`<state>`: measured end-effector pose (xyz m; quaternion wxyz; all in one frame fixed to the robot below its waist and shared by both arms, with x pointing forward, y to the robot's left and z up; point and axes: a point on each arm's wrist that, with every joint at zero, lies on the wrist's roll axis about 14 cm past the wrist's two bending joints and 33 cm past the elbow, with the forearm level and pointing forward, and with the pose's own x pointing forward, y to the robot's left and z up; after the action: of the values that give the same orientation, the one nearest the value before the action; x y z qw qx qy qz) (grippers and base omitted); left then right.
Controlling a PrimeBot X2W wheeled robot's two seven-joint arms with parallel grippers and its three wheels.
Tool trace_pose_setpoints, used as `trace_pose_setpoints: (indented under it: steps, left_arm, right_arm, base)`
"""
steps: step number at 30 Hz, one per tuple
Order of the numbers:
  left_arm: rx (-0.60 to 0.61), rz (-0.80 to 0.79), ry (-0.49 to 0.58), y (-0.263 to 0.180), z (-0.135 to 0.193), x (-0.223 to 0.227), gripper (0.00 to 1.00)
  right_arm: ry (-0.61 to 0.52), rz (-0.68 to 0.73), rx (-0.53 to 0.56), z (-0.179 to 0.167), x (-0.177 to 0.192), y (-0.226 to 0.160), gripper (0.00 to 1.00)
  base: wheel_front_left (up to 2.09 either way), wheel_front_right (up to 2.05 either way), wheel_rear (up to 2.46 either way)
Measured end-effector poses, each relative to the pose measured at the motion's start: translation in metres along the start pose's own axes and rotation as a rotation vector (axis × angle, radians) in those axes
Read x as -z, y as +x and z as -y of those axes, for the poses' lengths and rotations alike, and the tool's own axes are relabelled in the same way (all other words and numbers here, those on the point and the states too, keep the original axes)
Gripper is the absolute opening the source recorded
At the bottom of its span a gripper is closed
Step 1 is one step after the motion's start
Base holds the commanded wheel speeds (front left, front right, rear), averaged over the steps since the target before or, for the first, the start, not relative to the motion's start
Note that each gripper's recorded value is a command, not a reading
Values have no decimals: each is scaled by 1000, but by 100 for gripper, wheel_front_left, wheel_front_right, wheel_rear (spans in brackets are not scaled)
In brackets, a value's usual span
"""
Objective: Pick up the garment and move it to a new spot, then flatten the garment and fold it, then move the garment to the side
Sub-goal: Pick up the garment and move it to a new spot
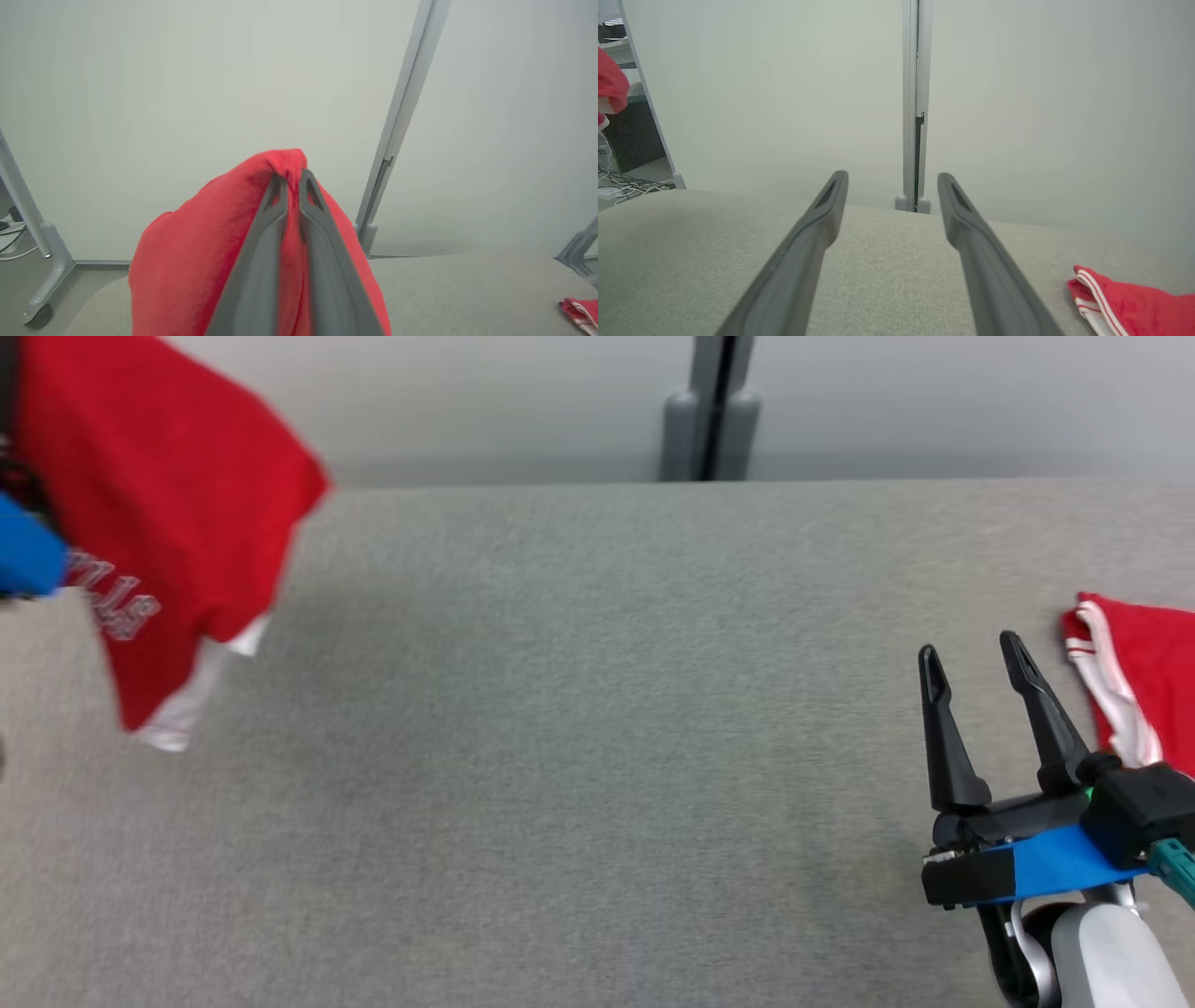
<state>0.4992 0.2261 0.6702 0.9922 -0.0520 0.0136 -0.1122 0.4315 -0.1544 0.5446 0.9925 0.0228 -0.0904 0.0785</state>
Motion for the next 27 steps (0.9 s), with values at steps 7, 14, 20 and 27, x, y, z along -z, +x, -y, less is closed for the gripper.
trace_pose_setpoints:
  steps: [7,14,20,27]
  left_arm:
    - [305,46,-35,13,117,-13,0]
    - [497,-36,-214,27,205,37,0]
    - [423,-195,-315,41,218,124,0]
    - [283,-356,-324,24,207,214,0]
  right_arm:
    - [-18,22,83,24,-20,-32,100]
    - [-41,25,174,51,-29,-57,100]
    - [-49,16,228,66,-29,-70,100]
    - [-51,18,240,70,-30,-71,100]
  base:
    - [0,0,0]
    - [0,0,0]
    - [0,0,0]
    - [0,0,0]
